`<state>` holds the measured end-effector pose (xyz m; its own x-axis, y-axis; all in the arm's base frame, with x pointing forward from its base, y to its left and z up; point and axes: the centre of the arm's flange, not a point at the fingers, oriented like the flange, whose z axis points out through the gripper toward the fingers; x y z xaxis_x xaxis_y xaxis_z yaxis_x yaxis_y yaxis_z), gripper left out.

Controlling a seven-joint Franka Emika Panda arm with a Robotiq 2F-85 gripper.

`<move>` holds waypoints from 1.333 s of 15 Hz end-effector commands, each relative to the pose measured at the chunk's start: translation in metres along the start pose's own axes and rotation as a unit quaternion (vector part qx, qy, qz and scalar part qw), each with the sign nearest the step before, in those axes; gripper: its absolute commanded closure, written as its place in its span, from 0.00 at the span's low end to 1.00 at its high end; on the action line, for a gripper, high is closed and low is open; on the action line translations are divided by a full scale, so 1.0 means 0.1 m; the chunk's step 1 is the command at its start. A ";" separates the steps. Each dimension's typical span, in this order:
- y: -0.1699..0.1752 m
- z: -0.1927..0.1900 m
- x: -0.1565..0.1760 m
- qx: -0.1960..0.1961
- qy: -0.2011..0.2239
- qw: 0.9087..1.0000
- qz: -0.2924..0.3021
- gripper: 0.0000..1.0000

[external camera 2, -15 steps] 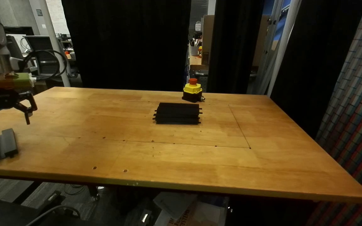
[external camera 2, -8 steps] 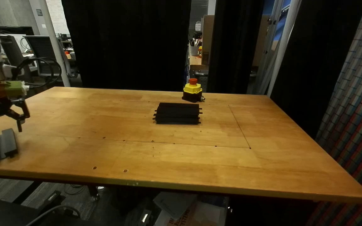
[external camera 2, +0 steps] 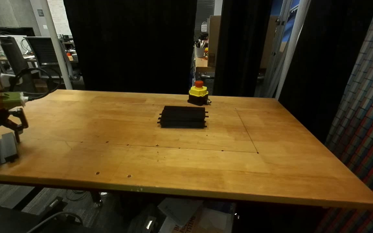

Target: Stack the black pieces together

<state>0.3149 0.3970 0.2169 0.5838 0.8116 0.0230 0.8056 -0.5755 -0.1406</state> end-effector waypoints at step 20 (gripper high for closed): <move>0.34 -0.37 -0.38 -0.033 0.007 0.999 -0.011 0.54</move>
<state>0.3193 0.3746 0.2203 0.5751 0.8161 0.0568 0.8168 -0.5688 -0.0965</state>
